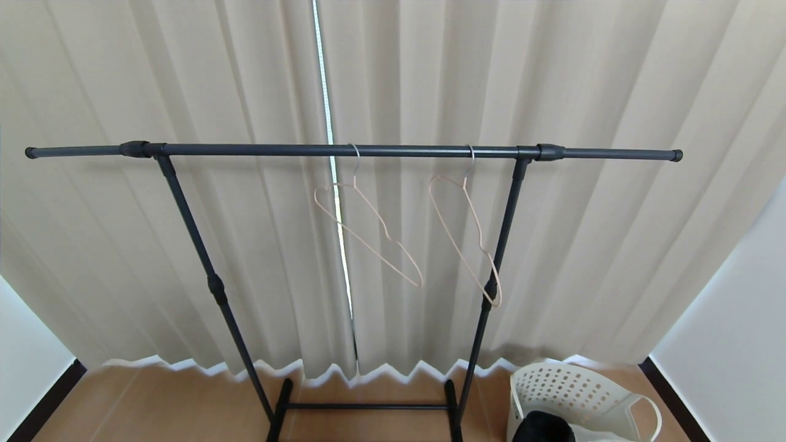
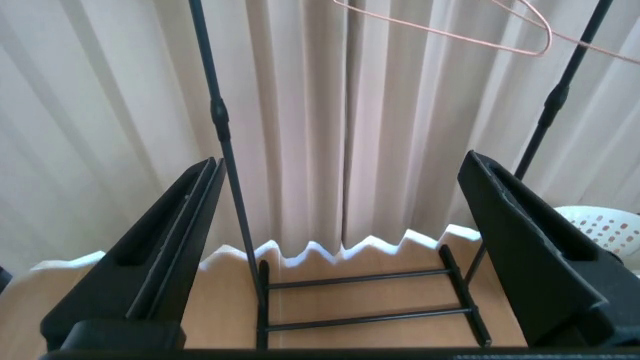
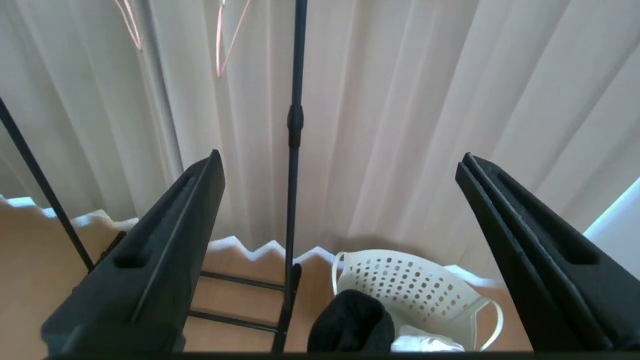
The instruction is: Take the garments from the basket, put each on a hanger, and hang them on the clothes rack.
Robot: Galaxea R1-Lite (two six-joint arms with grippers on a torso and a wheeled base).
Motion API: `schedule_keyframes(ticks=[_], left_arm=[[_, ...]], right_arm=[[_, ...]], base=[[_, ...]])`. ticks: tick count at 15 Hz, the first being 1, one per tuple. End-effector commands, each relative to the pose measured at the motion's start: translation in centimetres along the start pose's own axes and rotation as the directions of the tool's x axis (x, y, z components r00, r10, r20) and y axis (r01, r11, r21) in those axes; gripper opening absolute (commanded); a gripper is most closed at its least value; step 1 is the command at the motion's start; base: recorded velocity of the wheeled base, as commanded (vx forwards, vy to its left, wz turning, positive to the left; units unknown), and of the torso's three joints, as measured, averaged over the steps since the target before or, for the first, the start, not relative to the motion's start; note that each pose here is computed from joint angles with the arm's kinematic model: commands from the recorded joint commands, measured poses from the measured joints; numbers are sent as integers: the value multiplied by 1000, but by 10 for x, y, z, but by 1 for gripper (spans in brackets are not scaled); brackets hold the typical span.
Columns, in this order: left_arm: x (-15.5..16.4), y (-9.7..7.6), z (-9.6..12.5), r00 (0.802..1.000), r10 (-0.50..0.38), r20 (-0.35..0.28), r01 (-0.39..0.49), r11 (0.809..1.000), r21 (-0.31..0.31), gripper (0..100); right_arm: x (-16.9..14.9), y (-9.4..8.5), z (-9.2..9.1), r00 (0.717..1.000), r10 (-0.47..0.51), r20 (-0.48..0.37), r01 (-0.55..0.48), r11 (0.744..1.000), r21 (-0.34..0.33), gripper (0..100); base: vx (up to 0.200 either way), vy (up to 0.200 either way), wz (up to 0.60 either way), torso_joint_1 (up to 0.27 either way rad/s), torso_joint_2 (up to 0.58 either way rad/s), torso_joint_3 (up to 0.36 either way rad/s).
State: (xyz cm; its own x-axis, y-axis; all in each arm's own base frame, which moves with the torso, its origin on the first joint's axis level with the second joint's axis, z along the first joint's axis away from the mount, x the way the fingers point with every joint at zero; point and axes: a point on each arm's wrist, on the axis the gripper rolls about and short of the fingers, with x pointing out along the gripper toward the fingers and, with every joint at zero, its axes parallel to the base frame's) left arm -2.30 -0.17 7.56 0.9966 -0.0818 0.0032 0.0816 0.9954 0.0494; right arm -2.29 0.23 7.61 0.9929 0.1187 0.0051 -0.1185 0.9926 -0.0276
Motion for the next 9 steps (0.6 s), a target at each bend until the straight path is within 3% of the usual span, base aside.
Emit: schedule_keyframes(ticks=[1,9], left_arm=[[0,0,0,1000,1,0,-1,1000,0,100],[0,0,0,1000,1,0,-1,1000,-2,100]], right_arm=[[0,0,0,1000,1,1,-1,1000,-1,100],[0,0,0,1000,1,1,-1,1000,-1,100]], base=[[0,0,0,-149,359,207],[0,0,0,-151,376,219]])
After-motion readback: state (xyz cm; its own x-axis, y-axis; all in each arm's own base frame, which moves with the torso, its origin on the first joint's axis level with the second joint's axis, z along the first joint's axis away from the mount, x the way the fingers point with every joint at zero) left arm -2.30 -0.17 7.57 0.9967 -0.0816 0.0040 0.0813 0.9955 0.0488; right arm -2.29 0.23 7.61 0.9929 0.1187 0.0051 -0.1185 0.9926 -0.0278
